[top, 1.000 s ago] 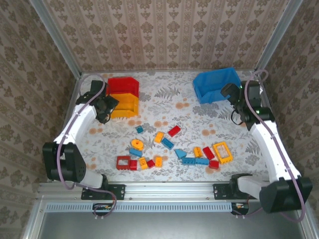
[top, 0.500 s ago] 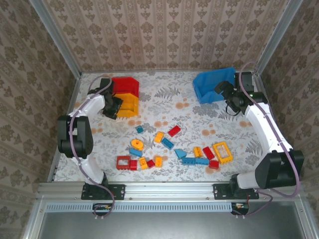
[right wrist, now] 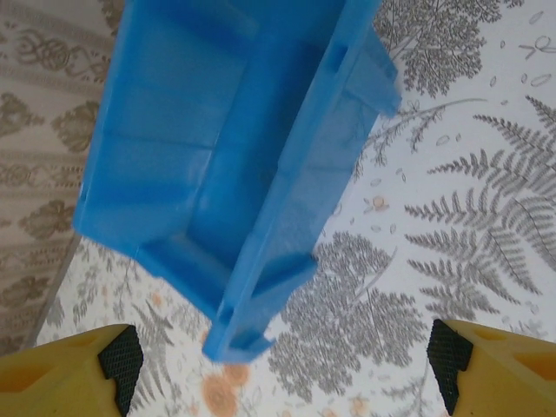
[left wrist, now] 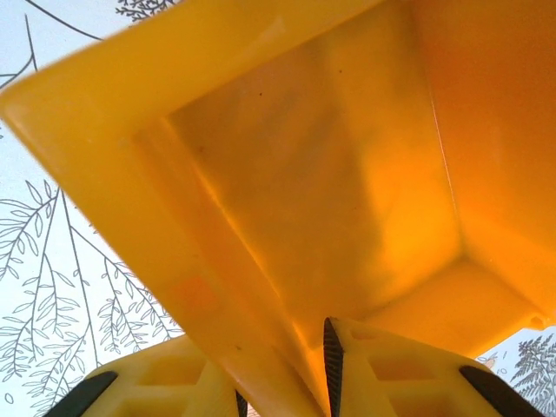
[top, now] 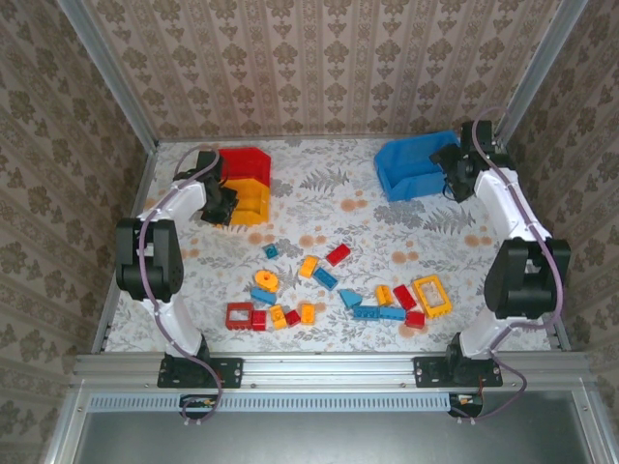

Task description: Sort the legos into containers by color

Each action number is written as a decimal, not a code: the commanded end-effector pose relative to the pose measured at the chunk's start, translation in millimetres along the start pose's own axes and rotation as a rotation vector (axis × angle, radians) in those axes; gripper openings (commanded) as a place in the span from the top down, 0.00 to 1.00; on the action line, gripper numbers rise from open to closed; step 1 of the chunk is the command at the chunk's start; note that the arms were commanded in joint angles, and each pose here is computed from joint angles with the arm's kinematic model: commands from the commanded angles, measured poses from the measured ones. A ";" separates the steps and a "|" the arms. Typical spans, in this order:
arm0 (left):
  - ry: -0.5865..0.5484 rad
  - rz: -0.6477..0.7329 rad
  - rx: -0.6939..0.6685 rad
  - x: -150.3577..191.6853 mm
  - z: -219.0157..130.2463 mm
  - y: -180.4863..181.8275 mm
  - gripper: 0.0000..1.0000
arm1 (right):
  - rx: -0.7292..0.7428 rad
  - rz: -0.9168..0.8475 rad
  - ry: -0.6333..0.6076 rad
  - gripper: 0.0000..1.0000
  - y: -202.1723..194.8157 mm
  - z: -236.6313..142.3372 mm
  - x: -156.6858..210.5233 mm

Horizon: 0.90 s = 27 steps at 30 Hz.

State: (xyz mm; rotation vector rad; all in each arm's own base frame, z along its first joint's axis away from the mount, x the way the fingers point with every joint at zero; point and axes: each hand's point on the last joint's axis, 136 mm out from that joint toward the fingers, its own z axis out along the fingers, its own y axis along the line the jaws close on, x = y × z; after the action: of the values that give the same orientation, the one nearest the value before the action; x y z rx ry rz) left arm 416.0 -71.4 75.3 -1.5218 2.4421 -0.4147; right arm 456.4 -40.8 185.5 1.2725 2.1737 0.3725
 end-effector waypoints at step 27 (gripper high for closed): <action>0.062 0.432 -0.069 6.5 -0.6 -25.8 0.95 | 0.202 0.113 0.142 0.51 -14.7 101.3 13.2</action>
State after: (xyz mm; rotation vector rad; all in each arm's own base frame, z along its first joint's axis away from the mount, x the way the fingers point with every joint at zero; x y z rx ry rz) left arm 437.0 -80.5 87.6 -1.1264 2.6597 -0.3279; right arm 516.0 -46.6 109.2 1.4922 2.2447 0.3388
